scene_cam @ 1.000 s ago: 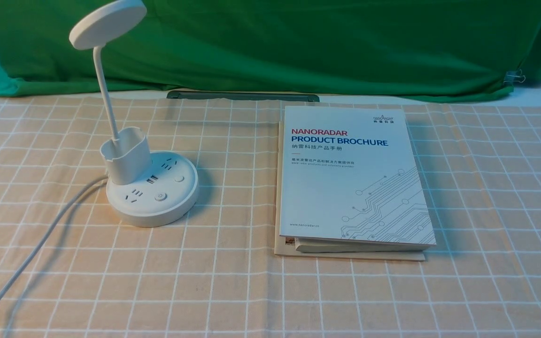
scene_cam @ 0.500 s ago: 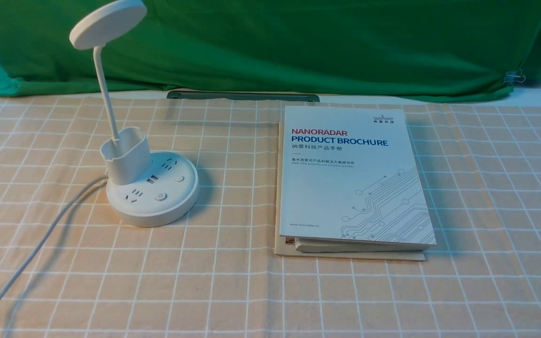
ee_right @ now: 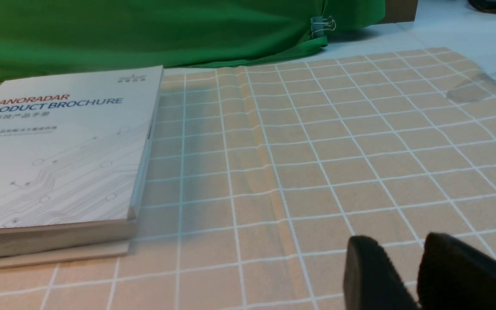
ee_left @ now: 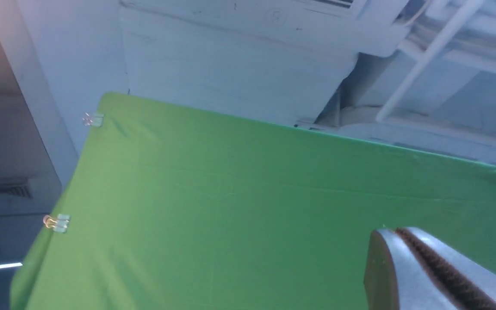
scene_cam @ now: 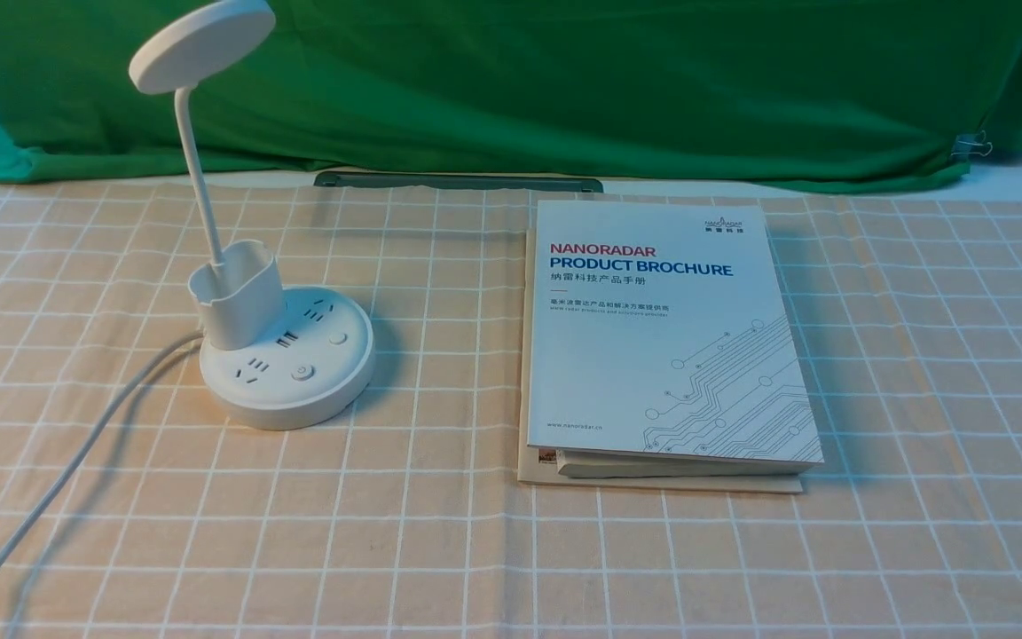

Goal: Turn on the table lamp on the light coffee tablecloth with your hand.
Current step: 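Press the power button on the lamp base to turn the lamp on with the left gripper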

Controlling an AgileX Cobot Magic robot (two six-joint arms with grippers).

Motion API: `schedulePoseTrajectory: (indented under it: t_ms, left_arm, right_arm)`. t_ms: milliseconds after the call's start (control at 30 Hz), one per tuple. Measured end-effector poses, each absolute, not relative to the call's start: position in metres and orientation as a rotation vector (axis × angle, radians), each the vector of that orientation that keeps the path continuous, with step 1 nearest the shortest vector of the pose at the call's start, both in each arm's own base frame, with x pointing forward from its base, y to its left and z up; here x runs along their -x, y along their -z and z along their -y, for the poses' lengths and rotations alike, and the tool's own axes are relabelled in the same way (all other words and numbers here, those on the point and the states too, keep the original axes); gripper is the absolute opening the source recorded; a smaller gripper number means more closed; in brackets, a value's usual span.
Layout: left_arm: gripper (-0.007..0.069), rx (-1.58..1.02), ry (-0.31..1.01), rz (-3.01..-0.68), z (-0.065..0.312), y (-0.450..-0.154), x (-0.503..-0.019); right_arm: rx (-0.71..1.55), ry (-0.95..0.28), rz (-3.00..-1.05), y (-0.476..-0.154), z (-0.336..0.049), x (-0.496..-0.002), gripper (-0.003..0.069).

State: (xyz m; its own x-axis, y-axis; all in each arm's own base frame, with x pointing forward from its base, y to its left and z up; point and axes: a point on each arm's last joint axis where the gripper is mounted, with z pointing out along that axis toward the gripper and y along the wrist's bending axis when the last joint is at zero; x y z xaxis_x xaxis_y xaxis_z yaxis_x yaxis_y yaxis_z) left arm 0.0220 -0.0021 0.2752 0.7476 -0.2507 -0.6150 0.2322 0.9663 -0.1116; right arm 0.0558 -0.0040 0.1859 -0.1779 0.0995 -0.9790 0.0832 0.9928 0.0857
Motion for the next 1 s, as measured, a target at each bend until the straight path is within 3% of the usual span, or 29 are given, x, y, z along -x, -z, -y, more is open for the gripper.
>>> schedulePoseTrajectory:
  t_ms: [167,233,333,500,633,800,900,1000]
  left_arm:
    - [0.0001,0.029,0.299,-0.811,0.004,-0.313,-0.018]
    - [0.0001,0.048,0.286,-0.978,0.003,-0.341,-0.018]
    - [0.0001,0.082,0.259,-1.285,0.003,-0.357,-0.033]
    - [0.0001,0.134,0.244,-1.718,0.007,-0.328,-0.077]
    - [0.0001,0.123,0.357,-2.085,0.022,-0.292,-0.116]
    - [0.0001,0.019,0.595,-2.319,0.047,-0.259,-0.162]
    - [0.0001,0.002,0.628,-2.398,0.053,-0.247,-0.181]
    - [-0.0004,-0.065,0.580,-2.482,0.065,-0.238,-0.218]
  right_arm:
    - [-0.136,-0.015,-1.752,-0.186,0.004,-0.056,0.0239]
    - [-0.136,-0.015,-1.752,-0.186,0.004,-0.056,0.0239]
    - [-0.136,-0.015,-1.752,-0.186,0.004,-0.056,0.0239]
    - [-0.136,-0.015,-1.752,-0.186,0.004,-0.056,0.0239]
    - [-0.135,-0.014,-1.752,-0.186,0.004,-0.056,0.0239]
    - [-0.135,-0.014,-1.752,-0.186,0.004,-0.056,0.0239]
    - [-0.135,-0.014,-1.752,-0.186,0.004,-0.056,0.0239]
    - [-0.136,-0.015,-1.752,-0.186,0.004,-0.056,0.0239]
